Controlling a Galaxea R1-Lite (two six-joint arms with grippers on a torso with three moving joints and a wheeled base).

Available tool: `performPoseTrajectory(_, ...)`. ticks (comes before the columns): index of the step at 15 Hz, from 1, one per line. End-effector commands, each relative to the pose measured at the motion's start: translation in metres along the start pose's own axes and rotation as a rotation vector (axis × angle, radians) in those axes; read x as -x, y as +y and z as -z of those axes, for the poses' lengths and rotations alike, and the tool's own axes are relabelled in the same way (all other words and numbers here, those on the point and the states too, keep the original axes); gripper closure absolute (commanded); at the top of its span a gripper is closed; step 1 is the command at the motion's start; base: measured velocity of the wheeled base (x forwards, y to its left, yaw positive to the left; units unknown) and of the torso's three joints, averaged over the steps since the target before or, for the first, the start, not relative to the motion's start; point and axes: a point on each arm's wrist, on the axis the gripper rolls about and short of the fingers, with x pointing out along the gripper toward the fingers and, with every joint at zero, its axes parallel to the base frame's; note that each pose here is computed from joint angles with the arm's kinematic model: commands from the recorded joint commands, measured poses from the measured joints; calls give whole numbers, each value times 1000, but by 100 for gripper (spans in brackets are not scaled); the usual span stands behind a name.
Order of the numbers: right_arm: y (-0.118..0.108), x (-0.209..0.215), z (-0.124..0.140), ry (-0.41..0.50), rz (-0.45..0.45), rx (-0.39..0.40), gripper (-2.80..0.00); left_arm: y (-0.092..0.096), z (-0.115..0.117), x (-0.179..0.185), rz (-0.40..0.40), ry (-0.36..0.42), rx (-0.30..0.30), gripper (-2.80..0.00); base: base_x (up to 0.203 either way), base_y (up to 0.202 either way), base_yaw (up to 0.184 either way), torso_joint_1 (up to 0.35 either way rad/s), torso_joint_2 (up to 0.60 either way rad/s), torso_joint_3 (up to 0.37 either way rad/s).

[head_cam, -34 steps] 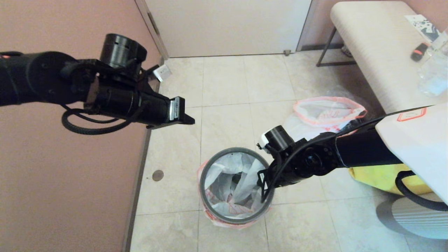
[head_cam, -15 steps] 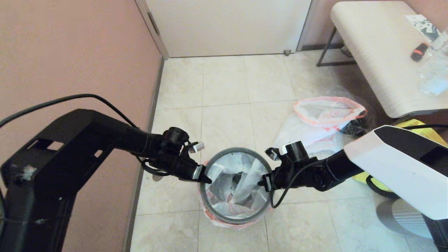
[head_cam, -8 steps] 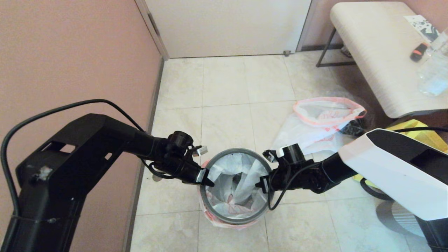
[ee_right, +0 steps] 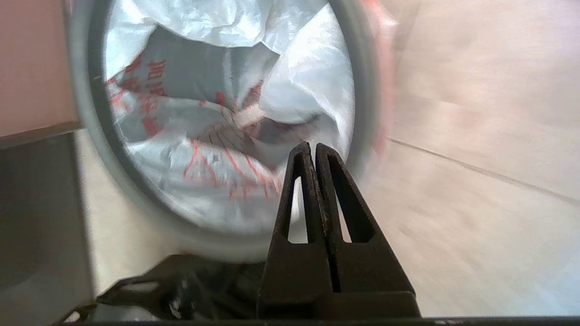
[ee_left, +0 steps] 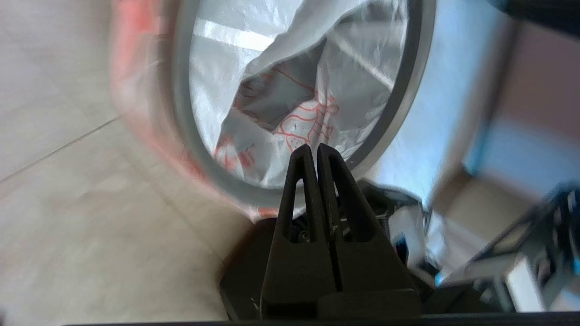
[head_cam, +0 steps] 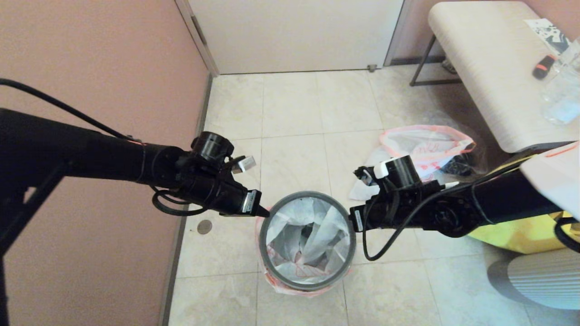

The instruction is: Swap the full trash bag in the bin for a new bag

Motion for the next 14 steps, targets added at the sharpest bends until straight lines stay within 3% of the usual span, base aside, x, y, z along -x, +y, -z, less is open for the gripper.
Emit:
performPoseTrajectory(1,-2,65,-16,-103,58,-10,0,-27,1,60,-122,-134,-11,0,0,0,0,0,0,0)
performPoseTrajectory(3,-19,100,3,-72,165,-38,0,-42,15,102,-218,-228,-12,0,0,0,0,0,0,0)
performPoseTrajectory(5,-38,132,38,-22,305,-71,0,-65,38,158,-291,-379,-18,0,0,0,0,0,0,0)
performPoseTrajectory(6,-41,148,47,-35,348,-81,0,-72,54,178,-365,-441,-1,0,0,0,0,0,0,0)
performPoseTrajectory(8,-41,187,64,-104,391,-108,0,-80,102,204,-494,-523,52,0,0,0,0,0,0,0)
performPoseTrajectory(11,-42,250,92,-272,468,-156,0,-86,174,236,-508,-682,129,0,0,0,0,0,0,0)
performPoseTrajectory(14,-40,312,131,-460,639,-182,0,-82,240,260,-567,-854,217,0,0,0,0,0,0,0)
